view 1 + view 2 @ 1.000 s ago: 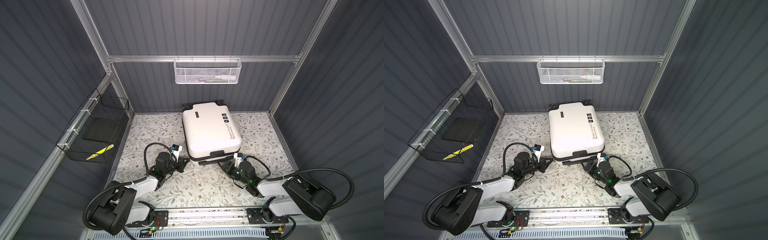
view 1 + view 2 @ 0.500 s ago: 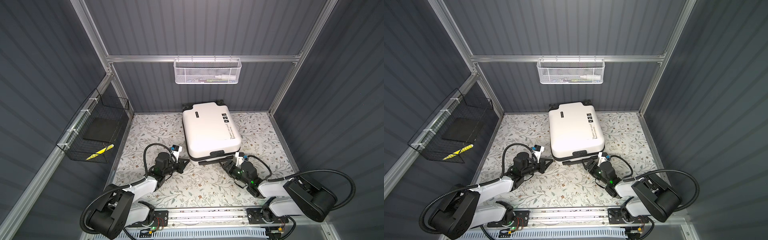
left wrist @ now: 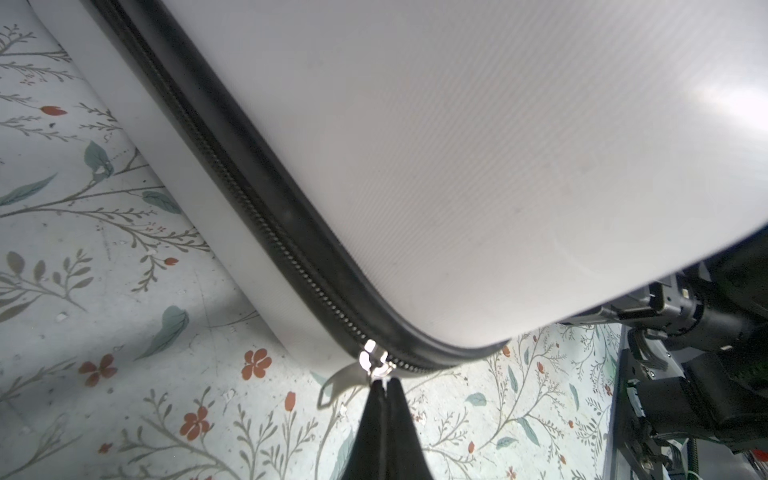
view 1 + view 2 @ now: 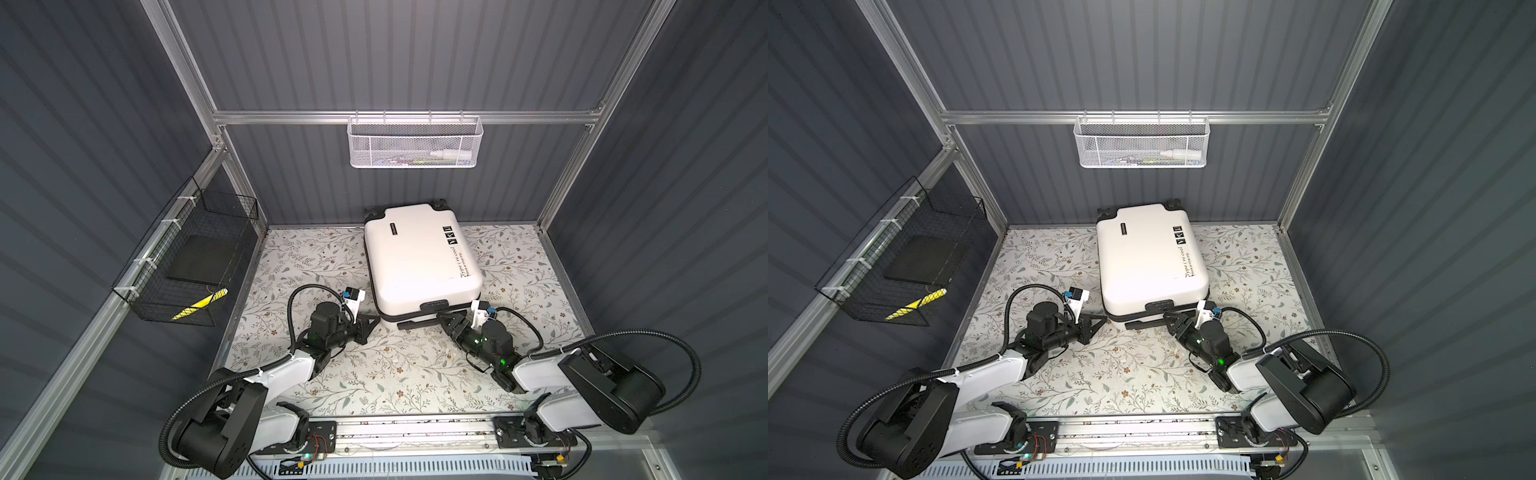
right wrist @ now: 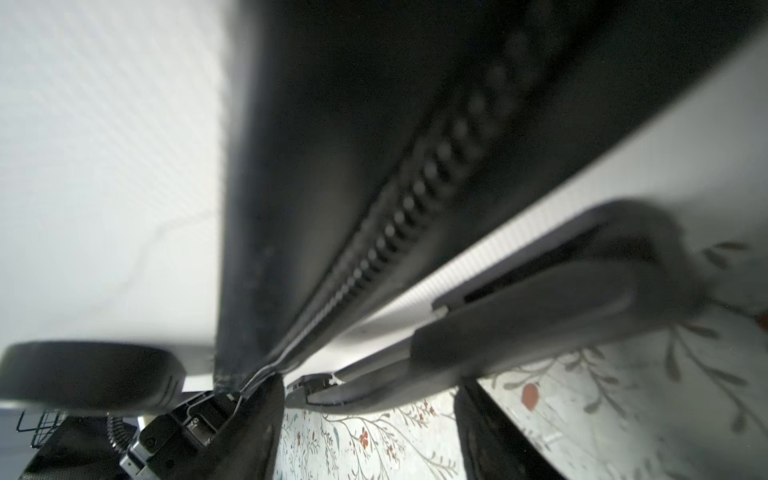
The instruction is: Pack the luggage
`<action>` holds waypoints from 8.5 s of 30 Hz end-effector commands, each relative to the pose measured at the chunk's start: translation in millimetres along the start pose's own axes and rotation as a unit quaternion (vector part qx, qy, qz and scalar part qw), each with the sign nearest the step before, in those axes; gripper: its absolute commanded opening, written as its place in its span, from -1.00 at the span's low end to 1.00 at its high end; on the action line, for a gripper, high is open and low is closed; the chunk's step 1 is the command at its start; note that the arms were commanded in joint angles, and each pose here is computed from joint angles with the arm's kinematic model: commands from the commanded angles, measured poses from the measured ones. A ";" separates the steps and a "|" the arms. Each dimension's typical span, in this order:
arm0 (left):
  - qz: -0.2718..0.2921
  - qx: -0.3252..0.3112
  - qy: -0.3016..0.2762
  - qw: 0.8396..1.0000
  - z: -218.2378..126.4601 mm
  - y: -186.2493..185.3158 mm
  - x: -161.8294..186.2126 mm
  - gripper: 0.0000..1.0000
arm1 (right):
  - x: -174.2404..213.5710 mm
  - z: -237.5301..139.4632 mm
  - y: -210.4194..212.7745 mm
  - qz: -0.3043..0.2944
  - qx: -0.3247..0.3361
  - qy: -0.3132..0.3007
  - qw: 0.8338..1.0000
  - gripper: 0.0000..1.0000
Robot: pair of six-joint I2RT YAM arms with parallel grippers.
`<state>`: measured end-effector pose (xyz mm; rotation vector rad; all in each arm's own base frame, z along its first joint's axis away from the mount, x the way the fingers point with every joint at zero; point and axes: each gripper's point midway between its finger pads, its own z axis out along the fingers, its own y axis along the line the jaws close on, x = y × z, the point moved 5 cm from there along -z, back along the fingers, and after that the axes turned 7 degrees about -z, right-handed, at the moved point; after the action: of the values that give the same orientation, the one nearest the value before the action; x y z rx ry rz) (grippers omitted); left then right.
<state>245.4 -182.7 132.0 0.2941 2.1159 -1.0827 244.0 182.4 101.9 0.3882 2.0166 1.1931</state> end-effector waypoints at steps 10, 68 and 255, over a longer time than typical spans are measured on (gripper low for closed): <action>0.009 0.010 0.012 1.000 4.1 -1.5 3.5 -1.00 | 1.5 11.7 -0.4 -0.003 -0.007 0.007 1.000 -0.07; 0.112 -0.013 -0.050 0.992 0.5 6.4 9.1 -0.07 | 10.8 16.7 -11.6 -0.001 0.000 0.026 1.000 -1.00; 0.178 -0.032 -0.008 0.983 -19.8 -65.4 8.3 -1.00 | 48.5 14.0 45.4 -0.030 -0.049 0.109 0.992 0.23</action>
<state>201.0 -196.2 155.4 0.5536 2.0719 -0.7042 225.9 245.7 119.6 0.2030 2.0761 1.3447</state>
